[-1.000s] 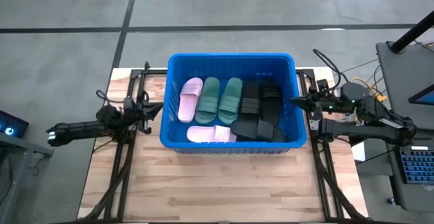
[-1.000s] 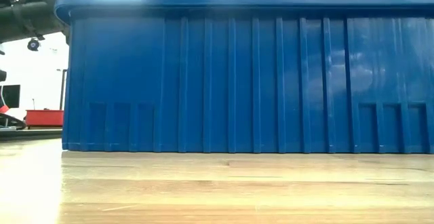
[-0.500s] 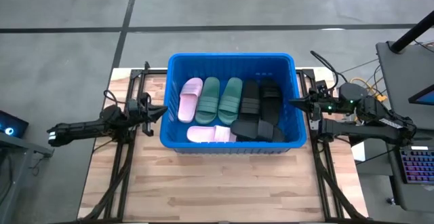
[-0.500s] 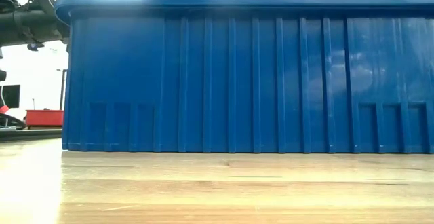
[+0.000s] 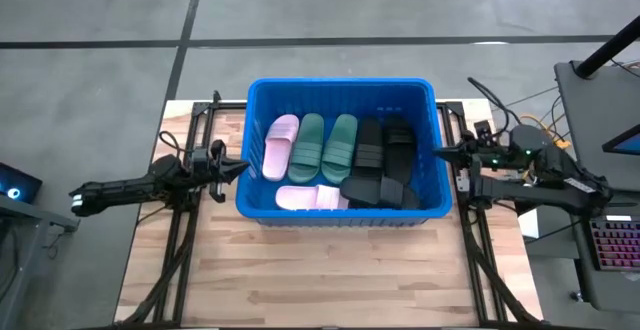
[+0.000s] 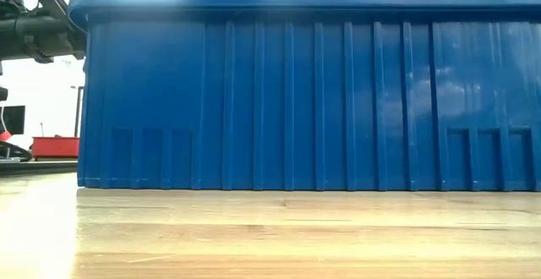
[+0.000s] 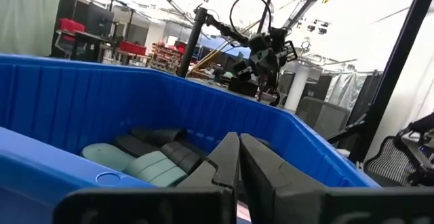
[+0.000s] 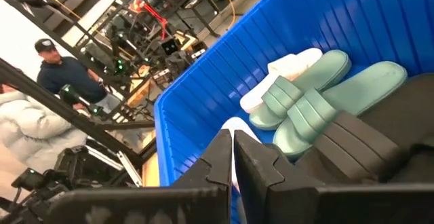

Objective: Pick and place slides into bin
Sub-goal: Return to Home Position

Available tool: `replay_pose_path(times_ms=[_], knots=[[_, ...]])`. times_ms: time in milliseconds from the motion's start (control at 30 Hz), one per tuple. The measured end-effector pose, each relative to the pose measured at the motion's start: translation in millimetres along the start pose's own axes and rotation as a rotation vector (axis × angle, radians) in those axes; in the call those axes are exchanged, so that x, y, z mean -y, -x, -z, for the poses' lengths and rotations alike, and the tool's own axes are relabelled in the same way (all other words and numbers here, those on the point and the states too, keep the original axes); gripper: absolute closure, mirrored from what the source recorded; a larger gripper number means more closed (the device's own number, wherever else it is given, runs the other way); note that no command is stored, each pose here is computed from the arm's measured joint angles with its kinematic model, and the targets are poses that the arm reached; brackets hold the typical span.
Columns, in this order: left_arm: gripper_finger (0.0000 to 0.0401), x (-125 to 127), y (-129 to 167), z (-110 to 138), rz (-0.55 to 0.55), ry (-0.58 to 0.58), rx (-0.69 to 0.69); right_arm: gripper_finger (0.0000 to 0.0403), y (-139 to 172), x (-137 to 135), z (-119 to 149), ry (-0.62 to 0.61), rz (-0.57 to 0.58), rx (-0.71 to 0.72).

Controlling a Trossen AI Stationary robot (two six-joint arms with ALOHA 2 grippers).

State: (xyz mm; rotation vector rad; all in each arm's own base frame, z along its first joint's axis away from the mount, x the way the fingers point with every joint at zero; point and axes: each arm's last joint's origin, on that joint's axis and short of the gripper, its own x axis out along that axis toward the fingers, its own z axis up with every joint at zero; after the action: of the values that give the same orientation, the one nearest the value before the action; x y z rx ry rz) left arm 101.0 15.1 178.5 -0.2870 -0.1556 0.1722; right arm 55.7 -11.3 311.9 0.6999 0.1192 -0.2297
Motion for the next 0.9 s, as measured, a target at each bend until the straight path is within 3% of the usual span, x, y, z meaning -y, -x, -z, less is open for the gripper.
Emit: replay_pose_path(times_ms=[267, 500, 700, 900], knots=[[0.0401, 1.1, 0.0, -2.6, 0.016, 0.014, 0.025, 0.0395, 24.6, 0.2, 1.2, 0.06, -0.056, 0.112], [0.0401, 2.2, 0.2, -6.4, 0.029, 0.016, 0.064, 0.0395, 39.8, 0.1, 1.0, 0.186, -0.166, 0.347], [0.0401, 2.3, 0.1, -6.6, 0.029, 0.016, 0.066, 0.0395, 8.5, 14.2, 17.3, 0.218, -0.242, 0.416], [0.0401, 2.2, 0.0, -6.5, 0.027, 0.016, 0.066, 0.0395, -18.4, 29.9, 36.9, 0.162, -0.338, 0.43]])
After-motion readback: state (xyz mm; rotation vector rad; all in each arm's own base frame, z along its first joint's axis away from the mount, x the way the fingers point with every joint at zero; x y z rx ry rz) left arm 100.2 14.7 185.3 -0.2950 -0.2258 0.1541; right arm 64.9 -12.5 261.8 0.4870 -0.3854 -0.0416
